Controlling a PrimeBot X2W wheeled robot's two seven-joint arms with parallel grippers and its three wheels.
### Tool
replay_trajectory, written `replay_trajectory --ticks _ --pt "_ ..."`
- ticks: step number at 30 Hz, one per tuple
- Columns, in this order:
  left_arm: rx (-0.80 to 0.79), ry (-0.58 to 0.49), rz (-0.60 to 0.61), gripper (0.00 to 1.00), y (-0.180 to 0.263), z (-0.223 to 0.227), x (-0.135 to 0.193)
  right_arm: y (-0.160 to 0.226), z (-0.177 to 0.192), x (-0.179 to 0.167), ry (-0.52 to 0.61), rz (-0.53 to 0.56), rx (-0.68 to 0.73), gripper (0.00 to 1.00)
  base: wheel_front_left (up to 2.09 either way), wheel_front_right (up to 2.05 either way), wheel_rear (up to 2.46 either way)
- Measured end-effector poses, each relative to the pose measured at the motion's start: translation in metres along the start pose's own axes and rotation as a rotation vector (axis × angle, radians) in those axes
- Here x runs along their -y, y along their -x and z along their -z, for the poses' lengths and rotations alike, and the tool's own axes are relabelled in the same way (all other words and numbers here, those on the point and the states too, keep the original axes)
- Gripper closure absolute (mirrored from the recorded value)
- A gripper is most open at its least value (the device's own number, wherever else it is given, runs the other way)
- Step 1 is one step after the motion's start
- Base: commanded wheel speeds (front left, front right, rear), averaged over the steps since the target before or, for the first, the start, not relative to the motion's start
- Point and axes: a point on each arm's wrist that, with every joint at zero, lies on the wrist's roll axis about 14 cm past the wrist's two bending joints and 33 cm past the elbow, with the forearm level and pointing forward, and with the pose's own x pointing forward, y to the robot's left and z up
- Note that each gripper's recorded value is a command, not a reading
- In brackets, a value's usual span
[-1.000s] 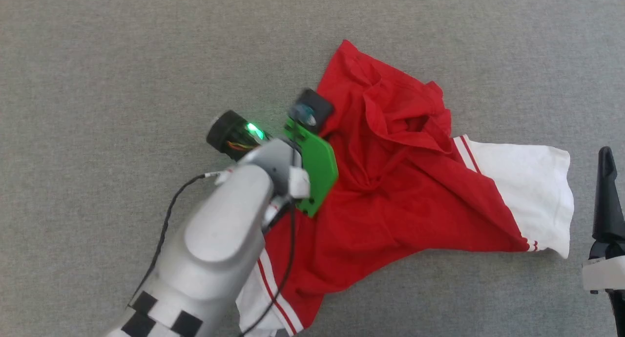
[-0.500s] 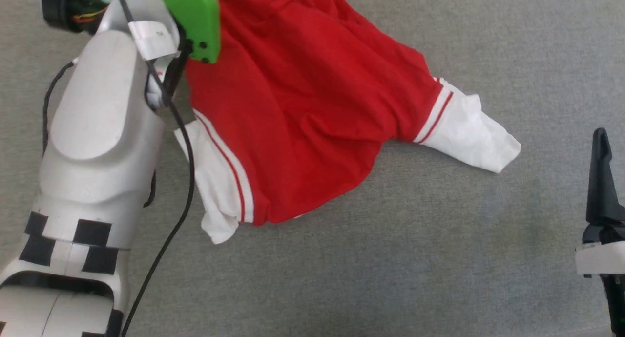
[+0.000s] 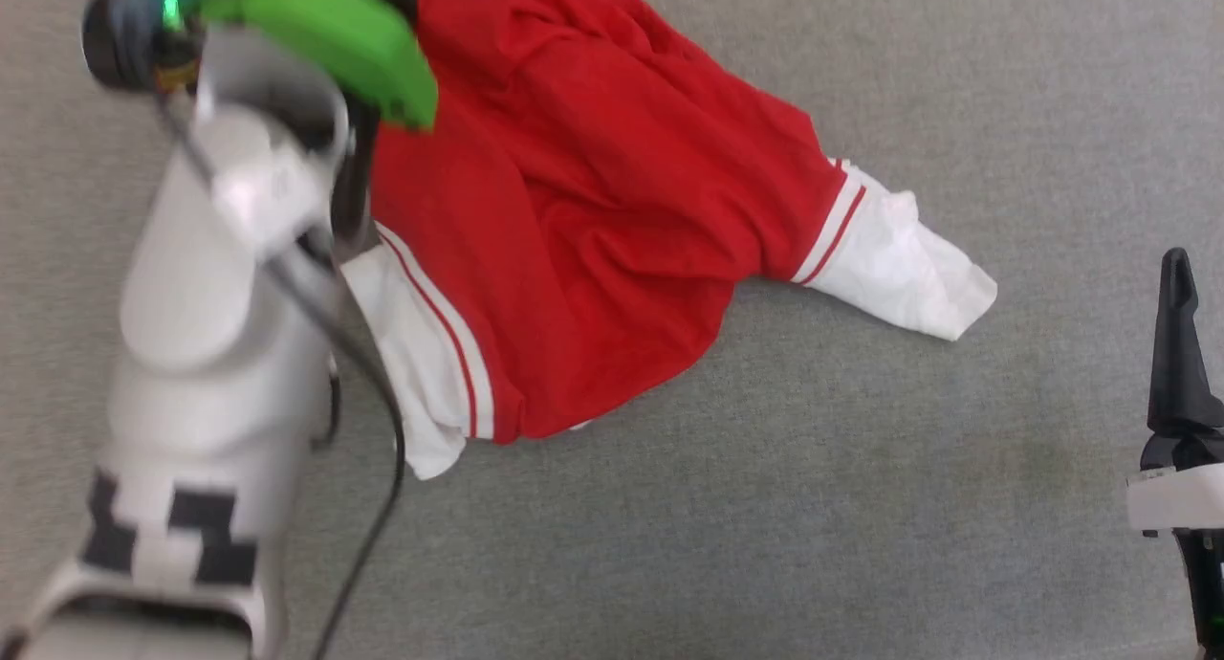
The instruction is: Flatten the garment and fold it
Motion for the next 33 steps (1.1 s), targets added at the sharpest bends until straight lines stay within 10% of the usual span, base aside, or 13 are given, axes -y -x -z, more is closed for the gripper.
replay_trajectory --ticks 17,33 --pt "-0.049 0.142 -0.395 0.0 0.241 0.031 -0.008 0.025 -0.03 -0.034 -0.046 -0.121 0.055 0.0 0.0 0.0 0.0" --pt "-0.508 0.112 -0.148 0.0 0.244 0.095 0.025 0.021 -0.033 -0.058 -0.048 -0.191 0.043 0.0 0.0 0.0 0.0"
